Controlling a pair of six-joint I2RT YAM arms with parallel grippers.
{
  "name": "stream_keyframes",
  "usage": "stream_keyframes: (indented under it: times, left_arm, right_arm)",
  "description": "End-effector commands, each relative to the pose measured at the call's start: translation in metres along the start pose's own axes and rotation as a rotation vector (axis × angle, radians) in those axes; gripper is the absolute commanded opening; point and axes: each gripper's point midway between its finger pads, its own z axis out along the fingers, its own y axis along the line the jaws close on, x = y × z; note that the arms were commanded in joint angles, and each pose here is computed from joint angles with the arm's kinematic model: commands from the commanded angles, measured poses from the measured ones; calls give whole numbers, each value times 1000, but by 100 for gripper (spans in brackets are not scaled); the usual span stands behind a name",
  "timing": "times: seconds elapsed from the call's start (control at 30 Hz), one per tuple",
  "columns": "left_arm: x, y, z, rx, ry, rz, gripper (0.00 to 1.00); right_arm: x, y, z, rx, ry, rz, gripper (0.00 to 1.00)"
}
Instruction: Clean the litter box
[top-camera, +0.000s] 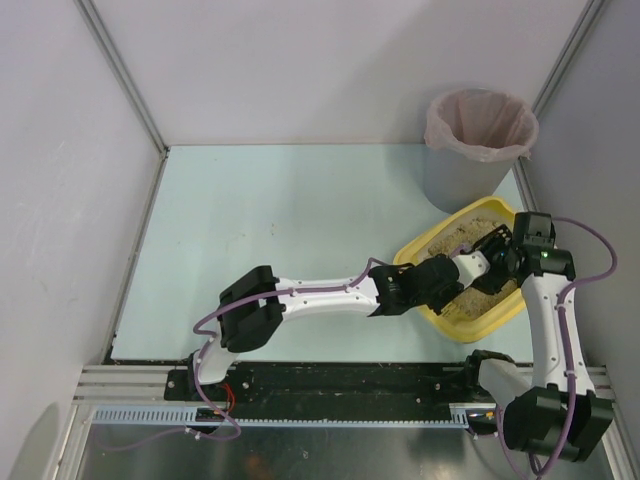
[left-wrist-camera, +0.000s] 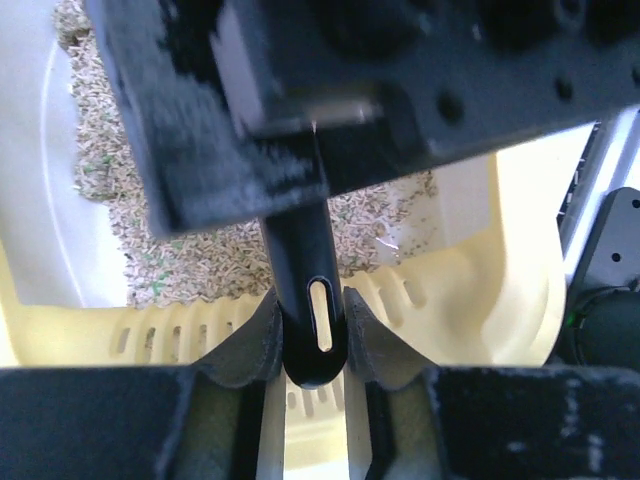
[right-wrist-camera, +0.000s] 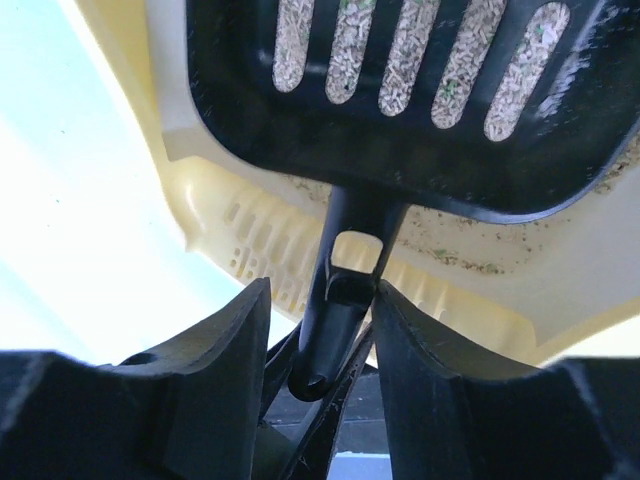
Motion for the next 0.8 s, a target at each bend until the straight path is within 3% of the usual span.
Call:
stream_keyframes:
  times: [0.0, 0.33, 0.5, 0.63, 0.77]
  left_arm:
    - [-40, -18, -14, 82, -87, -69, 0]
    - [-28, -11, -6, 40, -62, -103, 0]
    - [-33, -12, -11, 50, -72, -118, 0]
    - [-45, -15, -22, 80, -95, -94, 19]
    - [-53, -16, -38, 102, -117, -63, 35]
  right_arm:
    - [5, 5, 0, -40, -44, 30, 51]
    - [27, 2, 7, -81, -45, 92, 51]
    - [29, 1, 15, -84, -33, 100, 25]
    - [27, 4, 19, -92, -15, 98, 6]
    - [24, 10, 19, -131, 4, 101, 0]
